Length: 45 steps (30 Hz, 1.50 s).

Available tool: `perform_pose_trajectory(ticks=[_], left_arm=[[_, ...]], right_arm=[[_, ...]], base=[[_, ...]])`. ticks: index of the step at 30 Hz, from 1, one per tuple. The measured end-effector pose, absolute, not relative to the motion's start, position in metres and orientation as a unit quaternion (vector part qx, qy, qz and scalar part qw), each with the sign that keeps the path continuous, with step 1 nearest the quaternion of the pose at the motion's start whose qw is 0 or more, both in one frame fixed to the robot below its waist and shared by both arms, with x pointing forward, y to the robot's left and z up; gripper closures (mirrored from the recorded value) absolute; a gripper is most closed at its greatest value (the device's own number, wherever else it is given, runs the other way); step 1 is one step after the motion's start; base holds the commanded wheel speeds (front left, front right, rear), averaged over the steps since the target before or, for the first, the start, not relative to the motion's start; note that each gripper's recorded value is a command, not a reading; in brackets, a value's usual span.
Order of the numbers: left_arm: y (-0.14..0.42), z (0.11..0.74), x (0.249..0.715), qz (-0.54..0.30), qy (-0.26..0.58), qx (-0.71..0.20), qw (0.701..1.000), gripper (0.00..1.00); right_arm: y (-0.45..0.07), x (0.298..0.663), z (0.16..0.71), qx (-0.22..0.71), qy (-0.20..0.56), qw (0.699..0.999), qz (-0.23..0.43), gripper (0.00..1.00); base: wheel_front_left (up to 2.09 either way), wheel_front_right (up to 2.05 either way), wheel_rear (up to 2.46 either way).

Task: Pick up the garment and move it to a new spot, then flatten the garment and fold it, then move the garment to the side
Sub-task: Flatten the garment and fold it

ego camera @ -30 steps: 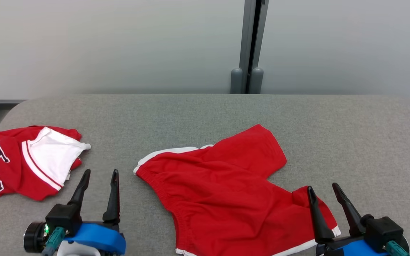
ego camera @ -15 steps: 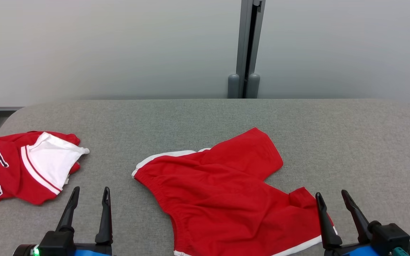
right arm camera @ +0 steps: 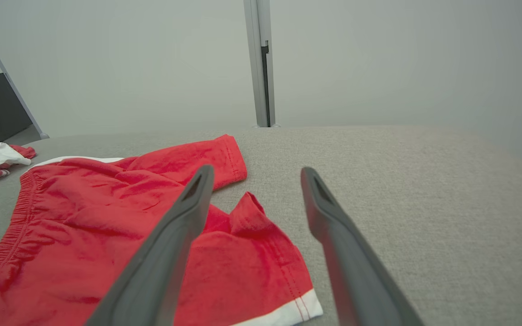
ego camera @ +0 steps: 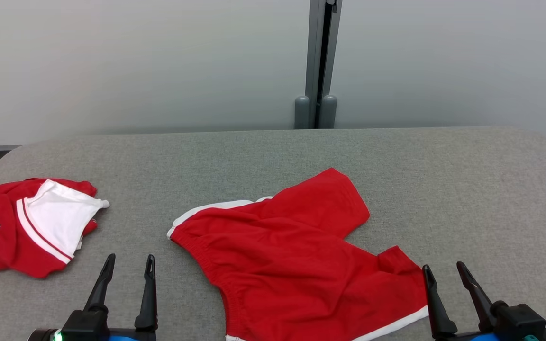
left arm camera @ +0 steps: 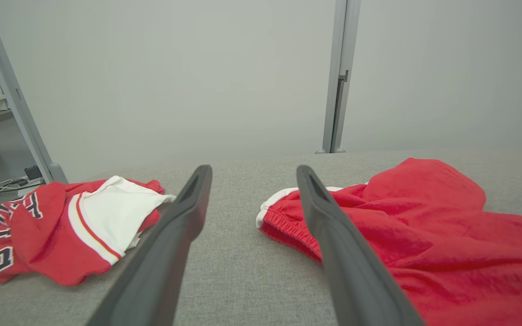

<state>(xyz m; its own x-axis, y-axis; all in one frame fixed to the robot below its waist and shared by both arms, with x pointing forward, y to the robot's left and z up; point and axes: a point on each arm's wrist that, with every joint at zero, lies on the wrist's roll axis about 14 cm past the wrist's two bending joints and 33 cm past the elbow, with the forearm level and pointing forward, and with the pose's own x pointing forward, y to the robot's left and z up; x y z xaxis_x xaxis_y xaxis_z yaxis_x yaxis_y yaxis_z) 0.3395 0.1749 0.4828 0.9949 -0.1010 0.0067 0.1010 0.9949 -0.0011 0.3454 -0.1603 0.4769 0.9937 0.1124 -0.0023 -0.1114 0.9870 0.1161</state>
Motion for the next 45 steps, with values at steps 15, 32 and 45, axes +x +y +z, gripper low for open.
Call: perform_pose_trajectory(ticks=[15,32,45], left_arm=[[0.154,0.467,0.339,-0.085,0.023,-0.008,0.996,0.00],[0.076,0.386,0.295,-0.237,0.166,-0.012,0.957,0.00],[0.041,0.360,0.286,-0.299,0.217,-0.013,0.929,0.00]], right_arm=[[-0.170,0.346,0.467,0.054,0.020,0.997,0.042,0.00],[-0.193,0.346,0.416,0.048,0.104,0.993,0.002,0.00],[-0.188,0.348,0.382,0.061,0.164,0.985,0.002,0.00]], base=[[0.00,0.00,0.00],[0.00,0.00,0.00],[0.00,0.00,0.00]])
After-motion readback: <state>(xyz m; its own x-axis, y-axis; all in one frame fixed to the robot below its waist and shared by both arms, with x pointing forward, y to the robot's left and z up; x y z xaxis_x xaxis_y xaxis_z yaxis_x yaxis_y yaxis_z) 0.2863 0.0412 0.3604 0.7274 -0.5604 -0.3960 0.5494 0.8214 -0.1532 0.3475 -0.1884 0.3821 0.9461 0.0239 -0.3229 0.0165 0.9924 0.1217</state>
